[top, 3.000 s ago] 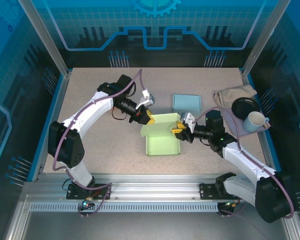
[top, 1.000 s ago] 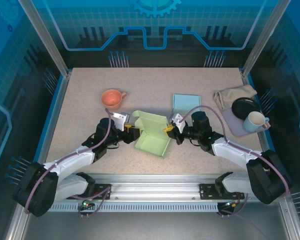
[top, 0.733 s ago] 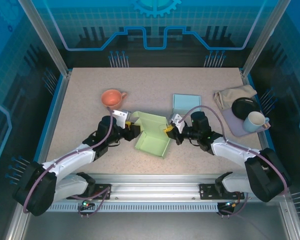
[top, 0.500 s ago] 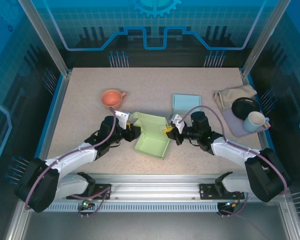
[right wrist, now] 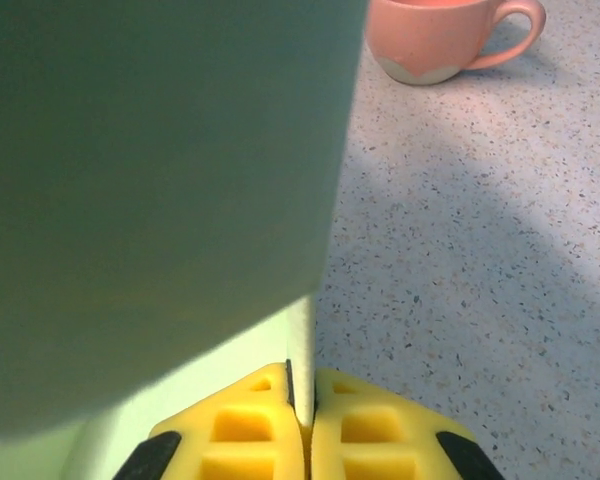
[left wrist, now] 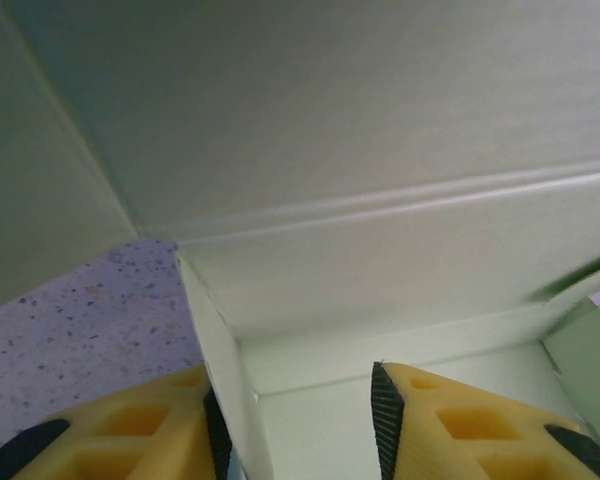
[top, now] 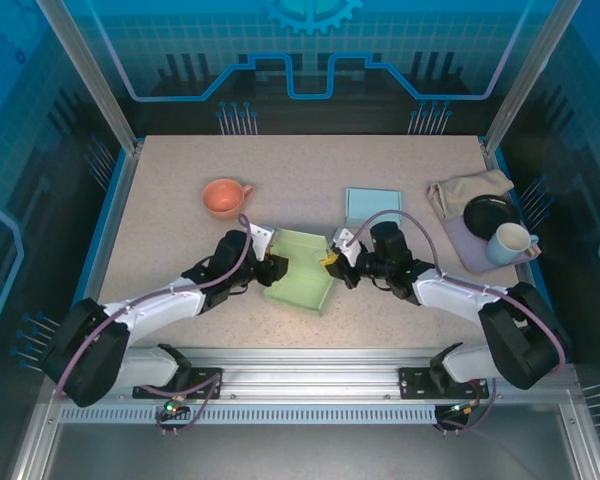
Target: Fold the paper box
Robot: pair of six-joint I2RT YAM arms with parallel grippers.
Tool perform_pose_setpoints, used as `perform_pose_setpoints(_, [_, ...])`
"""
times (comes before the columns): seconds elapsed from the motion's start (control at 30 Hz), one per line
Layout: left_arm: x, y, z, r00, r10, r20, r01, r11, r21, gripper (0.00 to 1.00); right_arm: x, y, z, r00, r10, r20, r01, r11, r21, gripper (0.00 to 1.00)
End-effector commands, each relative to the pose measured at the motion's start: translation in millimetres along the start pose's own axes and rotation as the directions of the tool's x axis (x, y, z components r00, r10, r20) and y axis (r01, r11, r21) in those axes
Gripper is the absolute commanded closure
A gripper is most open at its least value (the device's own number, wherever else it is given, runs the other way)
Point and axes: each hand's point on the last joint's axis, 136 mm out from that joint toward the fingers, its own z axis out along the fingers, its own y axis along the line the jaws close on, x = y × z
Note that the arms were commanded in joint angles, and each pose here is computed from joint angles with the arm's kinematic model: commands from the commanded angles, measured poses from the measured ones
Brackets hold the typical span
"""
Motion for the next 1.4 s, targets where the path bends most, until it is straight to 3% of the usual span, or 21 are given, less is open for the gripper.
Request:
perform_pose_setpoints(0.0, [-2, -8, 9, 1.0, 0.015, -0.009, -0.015, 1.0, 0.014, 0.61, 6, -7, 6, 0.998, -0.018, -0.055, 0.021, 0.998, 0.055, 0.76])
perform_pose_setpoints(0.23, [2, -8, 8, 0.998, 0.056, 0.021, -0.054, 0.997, -0.055, 0.65, 7, -8, -10, 0.998, 0.018, -0.067, -0.009, 0.991, 0.13, 0.6])
perform_pose_setpoints(0.47, [1, -17, -3, 0.988, 0.132, 0.084, -0.124, 0.987, -0.098, 0.66, -3, -1, -33, 0.999, 0.036, -0.019, -0.032, 0.983, 0.181, 0.51])
perform_pose_setpoints(1.0, [14, -29, -9, 0.986, 0.131, 0.099, -0.121, 0.988, -0.099, 0.67, -15, -3, -102, 0.97, 0.235, 0.067, -0.243, 0.901, 0.359, 0.34])
perform_pose_setpoints(1.37, [12, -39, -13, 0.987, 0.128, 0.101, -0.12, 0.99, -0.076, 0.67, -73, -27, -120, 0.93, 0.332, 0.16, -0.368, 0.821, 0.436, 0.32])
